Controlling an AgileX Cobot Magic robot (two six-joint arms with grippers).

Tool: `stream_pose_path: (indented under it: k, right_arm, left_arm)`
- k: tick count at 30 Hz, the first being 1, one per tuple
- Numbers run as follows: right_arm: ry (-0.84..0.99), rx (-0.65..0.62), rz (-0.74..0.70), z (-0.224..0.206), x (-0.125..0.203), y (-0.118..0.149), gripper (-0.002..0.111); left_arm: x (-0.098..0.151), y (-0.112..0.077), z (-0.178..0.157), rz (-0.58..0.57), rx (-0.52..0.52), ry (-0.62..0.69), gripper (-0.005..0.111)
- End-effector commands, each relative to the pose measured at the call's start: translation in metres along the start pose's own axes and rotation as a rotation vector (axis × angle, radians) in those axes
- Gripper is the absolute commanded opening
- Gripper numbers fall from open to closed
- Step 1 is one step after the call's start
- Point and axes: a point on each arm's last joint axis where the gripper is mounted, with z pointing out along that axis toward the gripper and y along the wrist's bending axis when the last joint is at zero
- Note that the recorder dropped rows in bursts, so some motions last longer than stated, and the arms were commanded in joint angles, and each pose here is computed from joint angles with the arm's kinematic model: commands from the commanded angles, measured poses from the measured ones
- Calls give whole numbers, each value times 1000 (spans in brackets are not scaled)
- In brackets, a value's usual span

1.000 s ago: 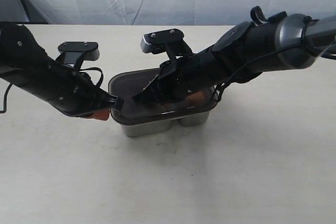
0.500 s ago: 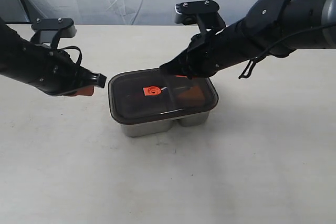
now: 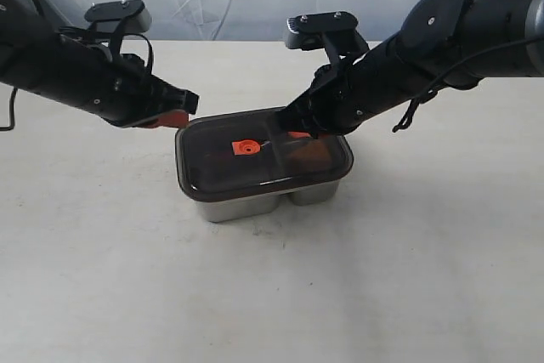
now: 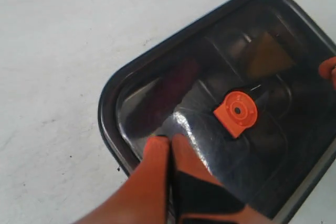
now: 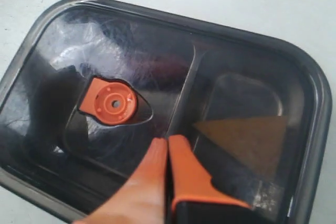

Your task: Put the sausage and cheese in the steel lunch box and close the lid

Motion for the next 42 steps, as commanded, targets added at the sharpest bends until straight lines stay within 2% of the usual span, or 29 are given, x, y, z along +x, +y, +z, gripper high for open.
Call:
stream_pose_path:
  k: [1, 10, 15, 21, 30, 38, 42]
  right_arm:
    - [-7, 2, 4, -4, -2, -1, -1]
    - [109, -10, 52, 24, 15, -8, -1]
    - [161, -8, 74, 40, 25, -13, -1]
    - [187, -12, 90, 45, 30, -14, -1]
    - [191, -12, 102, 45, 30, -14, -1]
    - [100, 26, 87, 29, 16, -13, -1]
    - [104, 24, 87, 29, 16, -12, -1]
  left_arm:
    - [1, 2, 17, -19, 46, 38, 0]
    - [6, 6, 29, -27, 51, 69, 0]
    - [14, 8, 38, -26, 71, 131, 0]
    - [22, 13, 51, -47, 79, 187, 0]
    - [25, 14, 54, -52, 80, 198, 0]
    - [11, -4, 20, 9, 133, 129, 0]
    - [11, -12, 7, 31, 175, 152, 0]
